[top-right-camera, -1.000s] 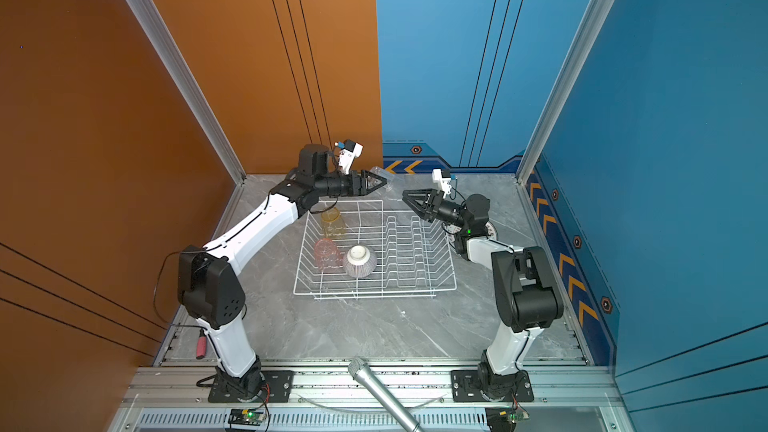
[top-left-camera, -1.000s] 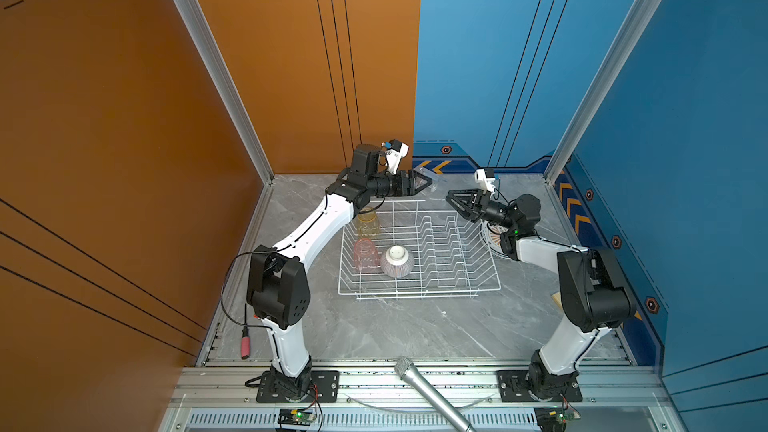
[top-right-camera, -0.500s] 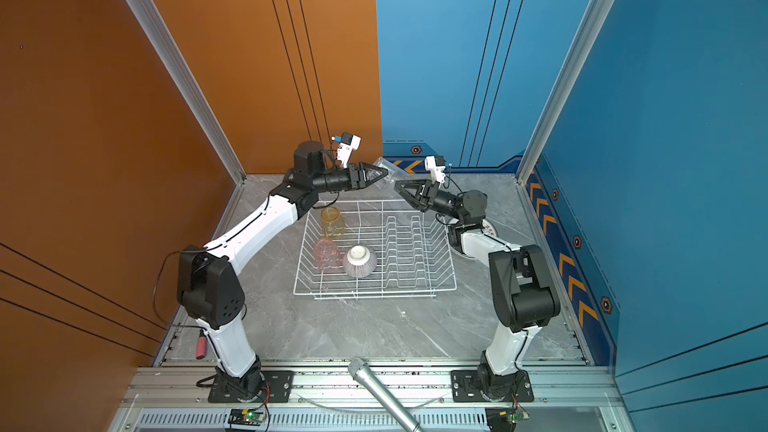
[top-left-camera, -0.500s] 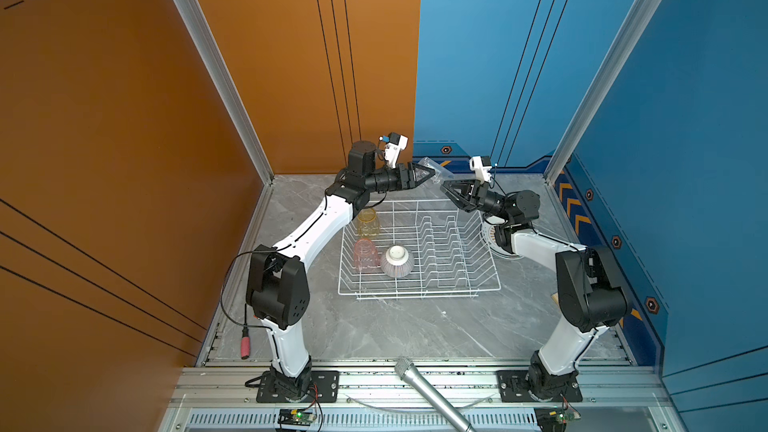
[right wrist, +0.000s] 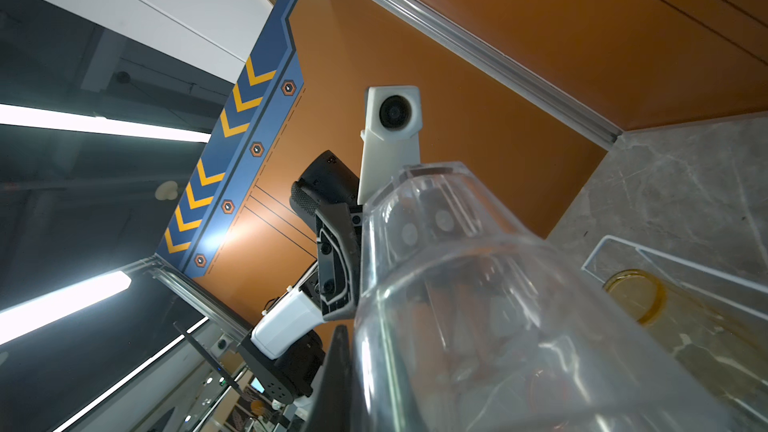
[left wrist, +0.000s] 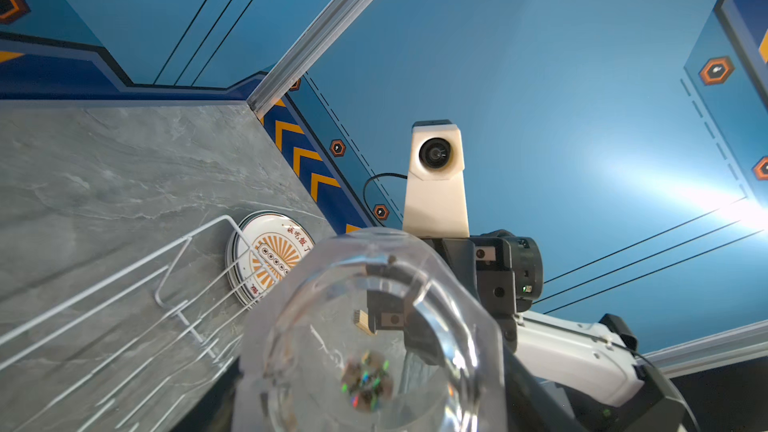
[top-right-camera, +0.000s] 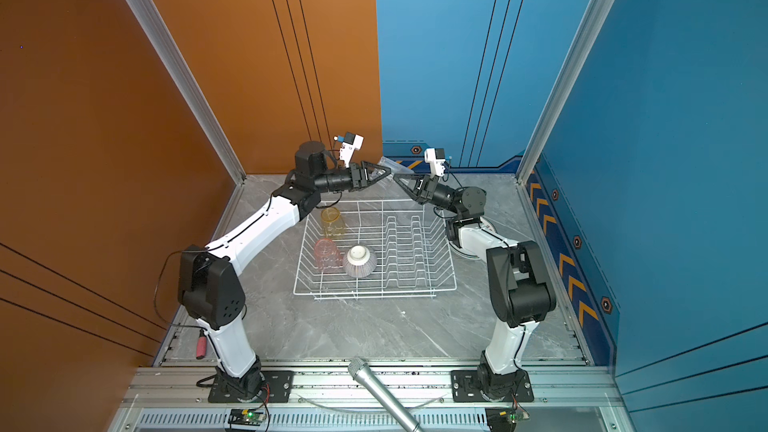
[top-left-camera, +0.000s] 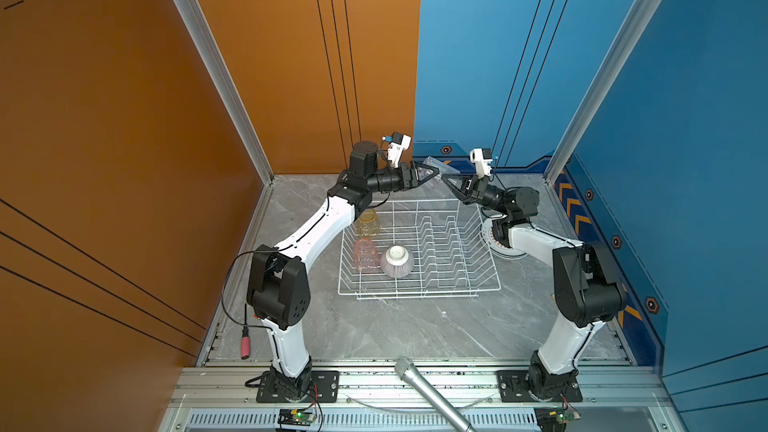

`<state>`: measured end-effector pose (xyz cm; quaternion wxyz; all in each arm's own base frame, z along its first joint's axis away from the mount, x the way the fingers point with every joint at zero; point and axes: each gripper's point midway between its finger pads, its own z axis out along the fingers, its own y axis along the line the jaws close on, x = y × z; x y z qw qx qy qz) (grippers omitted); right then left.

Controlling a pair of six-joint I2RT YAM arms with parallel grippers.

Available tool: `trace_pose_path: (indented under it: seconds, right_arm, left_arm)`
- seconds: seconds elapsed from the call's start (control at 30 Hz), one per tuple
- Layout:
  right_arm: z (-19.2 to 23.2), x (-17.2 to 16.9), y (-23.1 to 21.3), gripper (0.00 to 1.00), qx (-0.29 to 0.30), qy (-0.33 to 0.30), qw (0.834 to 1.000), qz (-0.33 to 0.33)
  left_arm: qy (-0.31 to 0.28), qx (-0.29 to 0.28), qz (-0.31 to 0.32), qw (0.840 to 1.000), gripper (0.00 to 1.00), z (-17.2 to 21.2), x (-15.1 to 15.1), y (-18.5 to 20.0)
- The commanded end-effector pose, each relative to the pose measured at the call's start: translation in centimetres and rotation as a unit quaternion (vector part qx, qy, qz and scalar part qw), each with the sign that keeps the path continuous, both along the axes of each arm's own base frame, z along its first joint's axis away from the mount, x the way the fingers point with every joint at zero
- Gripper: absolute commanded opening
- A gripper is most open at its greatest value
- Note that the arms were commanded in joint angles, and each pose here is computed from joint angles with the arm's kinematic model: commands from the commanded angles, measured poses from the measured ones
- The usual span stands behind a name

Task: Unload the mixed dishes from the dish rack
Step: 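Close the right gripper on the clear cup while the left gripper holds it, then open the left gripper while the right gripper carries the cup toward the table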

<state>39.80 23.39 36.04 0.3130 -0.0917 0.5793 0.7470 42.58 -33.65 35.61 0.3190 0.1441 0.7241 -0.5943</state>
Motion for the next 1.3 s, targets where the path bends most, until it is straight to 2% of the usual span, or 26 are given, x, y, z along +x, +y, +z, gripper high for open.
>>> trace_pose_path:
  seconds: [0.0,0.1,0.23,0.43,0.6,0.7,0.83,0.97,1.03,1.13,1.17,1.23,1.27]
  right_arm:
    - [1.0,0.4,-0.3,0.00,0.009,-0.007,1.000,-0.006]
    - [1.3,0.4,-0.6,0.00,0.009,-0.011,1.000,-0.012]
    - [1.5,0.3,-1.0,0.00,-0.001,-0.015,1.000,-0.019]
    - [2.3,-0.7,-1.0,0.00,-0.015,-0.025,1.000,-0.010]
    - [2.4,-1.3,-1.0,0.00,-0.027,-0.023,0.999,-0.003]
    - [2.4,-1.5,-0.9,0.00,-0.036,-0.023,0.999,-0.005]
    - [2.6,-2.1,-0.3,0.00,-0.045,-0.029,0.999,0.000]
    - [2.9,-2.3,-0.2,0.00,-0.057,-0.030,0.998,0.000]
    - [2.7,-2.3,-0.4,0.00,-0.072,-0.028,0.997,-0.006]
    - [1.4,-2.4,-0.9,0.00,-0.130,-0.021,0.991,-0.034]
    - [0.3,-2.7,-1.2,0.00,-0.174,-0.018,0.983,-0.052]
    - [-1.9,-3.4,-2.1,0.00,-0.286,-0.015,0.954,-0.093]
    - [-3.1,-4.1,-2.7,0.00,-0.348,-0.015,0.931,-0.107]
  left_arm:
    - [-0.040,-0.002,-0.006,0.999,0.36,0.6,-0.2,-0.2]
    - [-0.044,-0.002,-0.005,0.999,0.39,0.9,-0.3,-0.1]
    - [-0.048,0.001,0.005,0.999,0.51,1.0,-0.4,0.3]
    - [-0.064,0.037,0.035,0.997,0.68,0.8,-0.5,1.6]
    - [-0.079,0.037,0.051,0.995,0.70,1.8,-0.6,2.8]
    - [-0.090,0.036,0.057,0.994,0.80,2.4,-0.8,3.3]
    - [-0.097,0.029,0.045,0.994,0.85,2.8,-1.4,3.1]
    - [-0.105,0.034,0.052,0.993,0.85,3.0,-1.5,3.4]
    - [-0.110,0.062,0.068,0.990,0.85,2.5,-1.5,4.0]
    - [-0.114,0.132,0.105,0.979,0.84,1.3,-1.5,5.6]
    - [-0.105,0.165,0.116,0.974,0.82,0.4,-1.7,6.3]
    - [-0.097,0.216,0.142,0.961,0.79,-0.7,-1.8,7.7]
    - [-0.095,0.238,0.151,0.955,0.78,-1.2,-1.9,8.5]
